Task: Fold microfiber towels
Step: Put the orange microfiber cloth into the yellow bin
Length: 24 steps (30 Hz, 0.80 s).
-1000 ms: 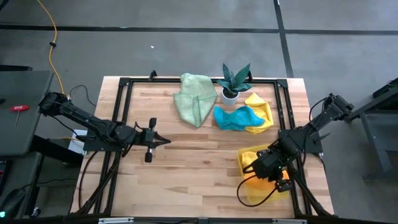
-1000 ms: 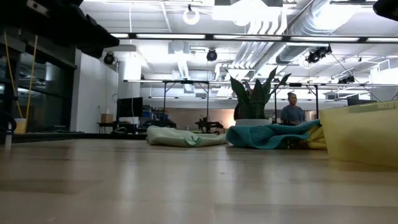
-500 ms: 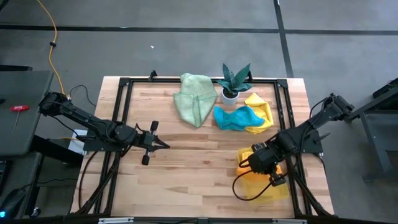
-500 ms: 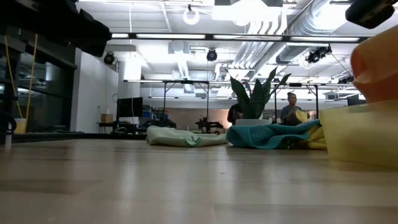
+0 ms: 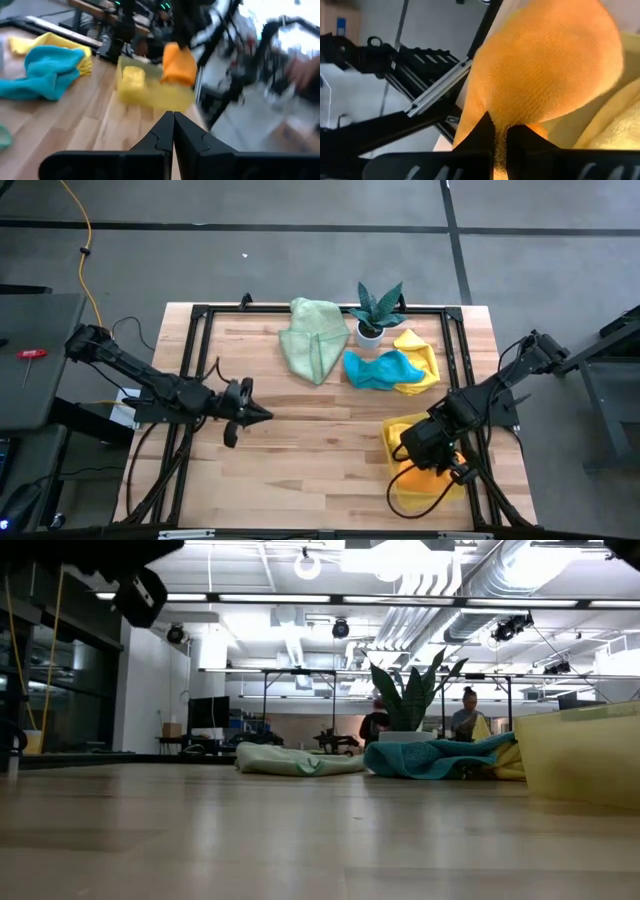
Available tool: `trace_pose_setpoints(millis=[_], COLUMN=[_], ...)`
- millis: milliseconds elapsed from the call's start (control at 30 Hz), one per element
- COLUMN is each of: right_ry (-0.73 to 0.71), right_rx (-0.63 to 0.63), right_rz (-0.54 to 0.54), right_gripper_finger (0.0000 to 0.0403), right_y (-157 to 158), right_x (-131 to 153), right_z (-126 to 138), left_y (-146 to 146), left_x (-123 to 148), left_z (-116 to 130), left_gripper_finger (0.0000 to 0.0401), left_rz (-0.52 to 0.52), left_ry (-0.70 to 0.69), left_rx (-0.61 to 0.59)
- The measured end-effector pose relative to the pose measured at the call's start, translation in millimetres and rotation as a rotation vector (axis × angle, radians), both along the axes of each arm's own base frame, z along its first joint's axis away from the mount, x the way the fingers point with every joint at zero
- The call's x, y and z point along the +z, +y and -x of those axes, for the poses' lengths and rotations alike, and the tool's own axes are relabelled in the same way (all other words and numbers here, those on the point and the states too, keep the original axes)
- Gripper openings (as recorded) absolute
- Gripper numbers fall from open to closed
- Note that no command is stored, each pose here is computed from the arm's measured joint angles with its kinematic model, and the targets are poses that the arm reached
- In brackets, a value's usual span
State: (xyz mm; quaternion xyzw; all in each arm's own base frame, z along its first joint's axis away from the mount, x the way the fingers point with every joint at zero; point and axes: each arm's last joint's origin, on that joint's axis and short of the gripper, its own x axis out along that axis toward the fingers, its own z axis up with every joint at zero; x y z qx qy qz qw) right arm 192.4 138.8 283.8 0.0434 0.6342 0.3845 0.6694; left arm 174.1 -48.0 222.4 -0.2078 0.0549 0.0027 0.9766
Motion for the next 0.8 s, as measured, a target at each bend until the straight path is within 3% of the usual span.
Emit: trace_pose_setpoints(millis=[167,400,500,800], right_ry=[-0.068,-0.055,0.035,0.107], right_rx=[0.061,0.229,0.183,0.097], right_rz=[-0.001,-0.188,-0.158,-0.142], right_gripper_finger=[0.0000,0.0000,0.0000,0.0000], right_y=[1.2,5.9,0.1,-22.4], right_x=[0.1,-6.1,-28.3,-88.7], right_z=[-1.1,0.2,-6.7,-26.4], left_y=[-7.4,-11.8,-10.0,-4.1], left_x=[31.9,71.2,78.6,83.0], left_z=[-3.2,-4.9,-5.9,-8.6], left_gripper_finger=[0.0000,0.0000,0.0000,0.0000], left_rz=[0.057,-0.057,-0.124,-0.126], left_ry=[-0.084,-0.191,-0.214,-0.228], left_rx=[0.028,-0.018,-0.038,-0.135])
